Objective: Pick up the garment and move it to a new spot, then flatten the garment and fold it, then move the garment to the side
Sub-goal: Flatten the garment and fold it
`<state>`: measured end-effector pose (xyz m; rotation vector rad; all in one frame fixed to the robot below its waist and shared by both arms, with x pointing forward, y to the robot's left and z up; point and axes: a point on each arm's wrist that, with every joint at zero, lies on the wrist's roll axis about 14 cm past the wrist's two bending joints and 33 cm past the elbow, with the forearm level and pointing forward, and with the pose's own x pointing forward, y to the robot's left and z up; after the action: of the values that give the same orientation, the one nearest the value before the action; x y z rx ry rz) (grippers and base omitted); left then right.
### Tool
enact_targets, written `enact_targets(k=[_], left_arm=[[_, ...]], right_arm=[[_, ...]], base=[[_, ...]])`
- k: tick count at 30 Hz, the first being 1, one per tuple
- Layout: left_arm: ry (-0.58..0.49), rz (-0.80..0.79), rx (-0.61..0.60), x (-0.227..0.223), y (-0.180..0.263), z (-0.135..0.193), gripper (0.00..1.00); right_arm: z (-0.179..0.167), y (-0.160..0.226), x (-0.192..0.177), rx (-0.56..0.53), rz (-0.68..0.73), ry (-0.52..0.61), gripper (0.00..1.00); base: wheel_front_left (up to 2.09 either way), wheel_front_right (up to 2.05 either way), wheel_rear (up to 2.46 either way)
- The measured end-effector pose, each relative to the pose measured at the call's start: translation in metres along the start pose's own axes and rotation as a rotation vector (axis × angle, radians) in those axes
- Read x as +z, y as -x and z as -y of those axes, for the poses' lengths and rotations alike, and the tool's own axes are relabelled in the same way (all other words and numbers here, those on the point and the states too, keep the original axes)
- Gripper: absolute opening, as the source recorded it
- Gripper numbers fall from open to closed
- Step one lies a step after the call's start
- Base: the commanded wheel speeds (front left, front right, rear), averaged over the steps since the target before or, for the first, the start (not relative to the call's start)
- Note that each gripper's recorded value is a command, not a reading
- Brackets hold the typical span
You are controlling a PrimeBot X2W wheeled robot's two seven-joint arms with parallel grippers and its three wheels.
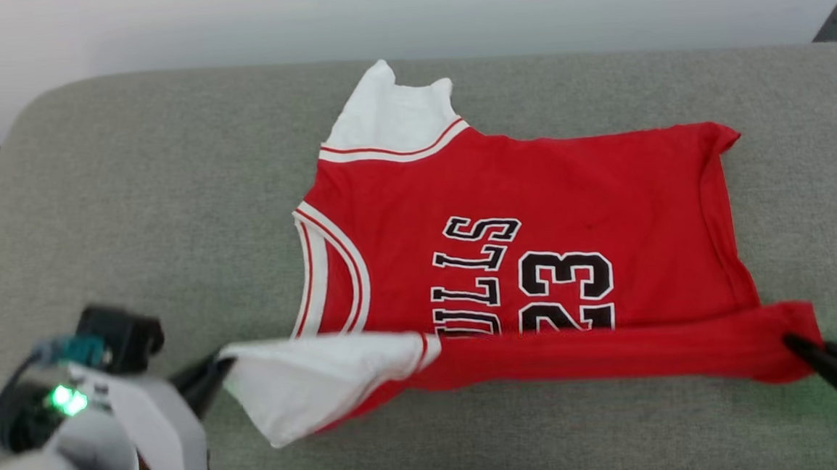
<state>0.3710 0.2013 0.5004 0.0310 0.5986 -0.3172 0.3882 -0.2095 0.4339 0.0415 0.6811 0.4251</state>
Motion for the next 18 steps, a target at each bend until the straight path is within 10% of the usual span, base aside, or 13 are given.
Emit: enact_targets(k=[18], left_arm=[[-0.049,-0.171,-0.121,-0.001,-0.099,-0.006,0.00]], right_arm=[[0.012,-0.045,0.017,-0.084,-0.093,-0.028,0.00]], base=[[0.00,0.00,0.00]])
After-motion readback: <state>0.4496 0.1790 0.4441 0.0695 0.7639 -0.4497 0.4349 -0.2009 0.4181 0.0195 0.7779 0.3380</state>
